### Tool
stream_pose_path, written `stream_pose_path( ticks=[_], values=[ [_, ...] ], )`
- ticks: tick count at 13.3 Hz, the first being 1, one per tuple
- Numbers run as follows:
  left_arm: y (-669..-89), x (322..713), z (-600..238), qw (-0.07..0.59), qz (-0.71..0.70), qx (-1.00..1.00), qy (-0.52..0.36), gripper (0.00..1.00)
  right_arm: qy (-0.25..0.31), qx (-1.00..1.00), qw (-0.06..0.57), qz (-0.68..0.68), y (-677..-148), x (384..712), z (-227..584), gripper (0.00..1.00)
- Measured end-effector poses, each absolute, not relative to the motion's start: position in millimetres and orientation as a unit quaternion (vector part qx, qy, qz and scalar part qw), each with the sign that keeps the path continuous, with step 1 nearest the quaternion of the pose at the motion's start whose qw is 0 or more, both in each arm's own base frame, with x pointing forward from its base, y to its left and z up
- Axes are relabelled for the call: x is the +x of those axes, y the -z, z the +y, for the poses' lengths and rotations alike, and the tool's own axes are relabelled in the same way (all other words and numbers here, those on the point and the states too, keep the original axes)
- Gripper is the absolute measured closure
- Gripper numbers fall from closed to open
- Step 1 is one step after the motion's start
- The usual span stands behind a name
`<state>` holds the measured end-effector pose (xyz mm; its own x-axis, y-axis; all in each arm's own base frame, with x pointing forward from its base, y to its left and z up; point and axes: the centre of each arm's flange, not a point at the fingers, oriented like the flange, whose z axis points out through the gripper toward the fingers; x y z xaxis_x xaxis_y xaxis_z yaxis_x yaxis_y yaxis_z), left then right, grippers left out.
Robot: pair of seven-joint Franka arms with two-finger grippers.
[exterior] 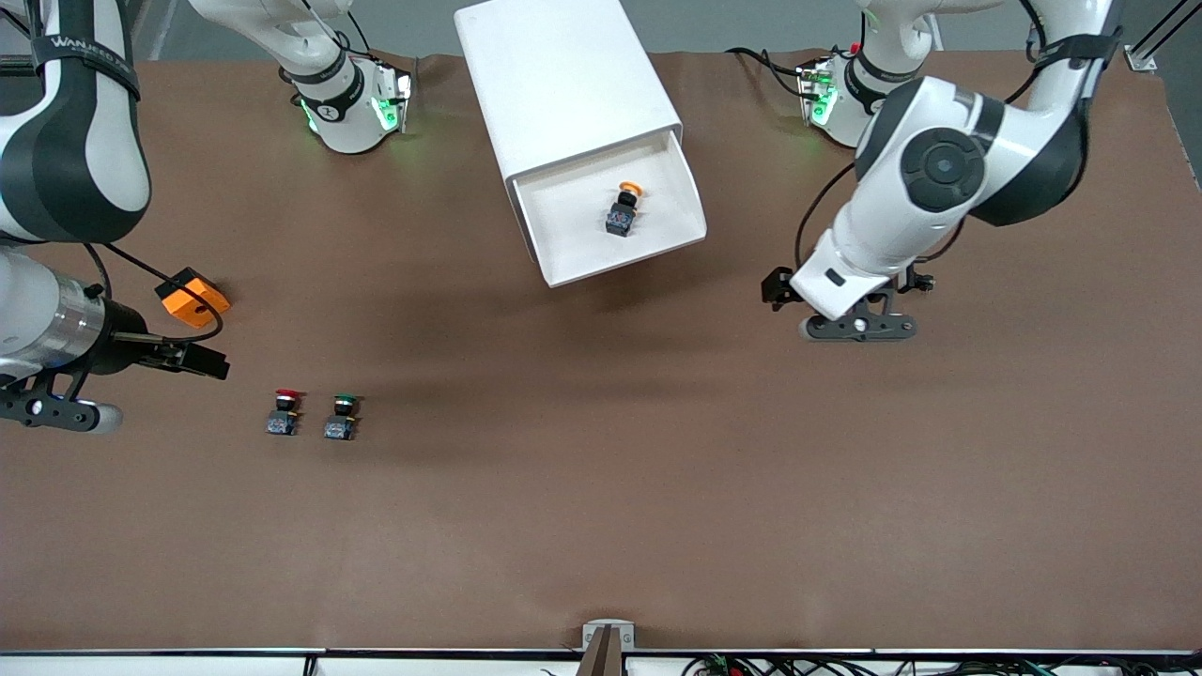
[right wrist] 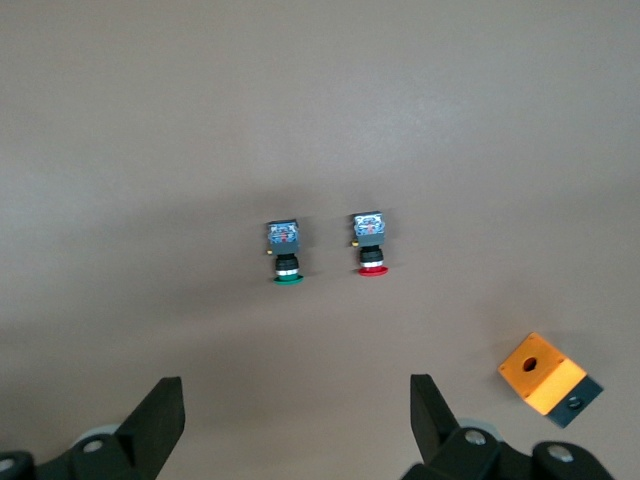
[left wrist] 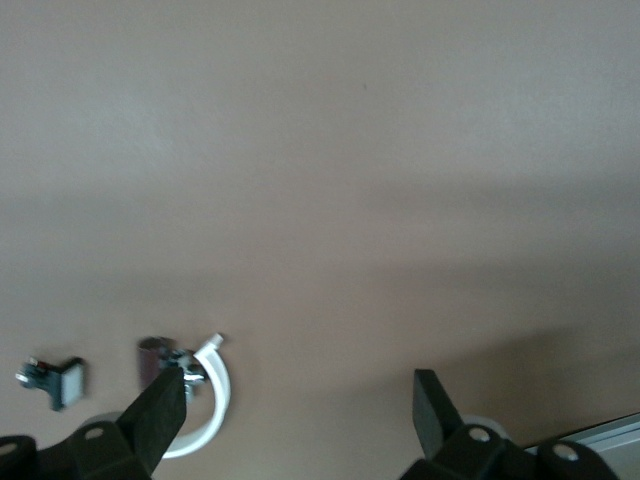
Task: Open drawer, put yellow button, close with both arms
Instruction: 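Withdraw the right gripper while the left gripper moves toward the drawer, then push the drawer front into the cabinet with the left gripper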
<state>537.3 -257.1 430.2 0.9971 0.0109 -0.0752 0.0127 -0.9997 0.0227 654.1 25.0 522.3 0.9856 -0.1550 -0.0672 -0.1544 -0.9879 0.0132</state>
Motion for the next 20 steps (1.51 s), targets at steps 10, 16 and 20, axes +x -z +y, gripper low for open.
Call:
stream_pose_path(
  ticks=[10, 16, 20],
  values=[
    [-369.0, 510.8, -342.6, 0.037, -0.023, 0.997, 0.057, 0.00, 0.038, 0.997, 0.004, -0.063, -522.0, 653.7, 1.7, 0.00],
    [-327.9, 467.2, -402.2, 0.027, 0.000, 0.994, 0.103, 0.00, 0.051, 0.995, 0.004, -0.083, -537.7, 642.2, -26.2, 0.00],
    [-325.0, 432.5, -427.9, 0.007, 0.007, 0.989, 0.144, 0.00, 0.054, 0.995, 0.001, -0.078, -570.8, 621.2, -36.8, 0.00]
  ],
)
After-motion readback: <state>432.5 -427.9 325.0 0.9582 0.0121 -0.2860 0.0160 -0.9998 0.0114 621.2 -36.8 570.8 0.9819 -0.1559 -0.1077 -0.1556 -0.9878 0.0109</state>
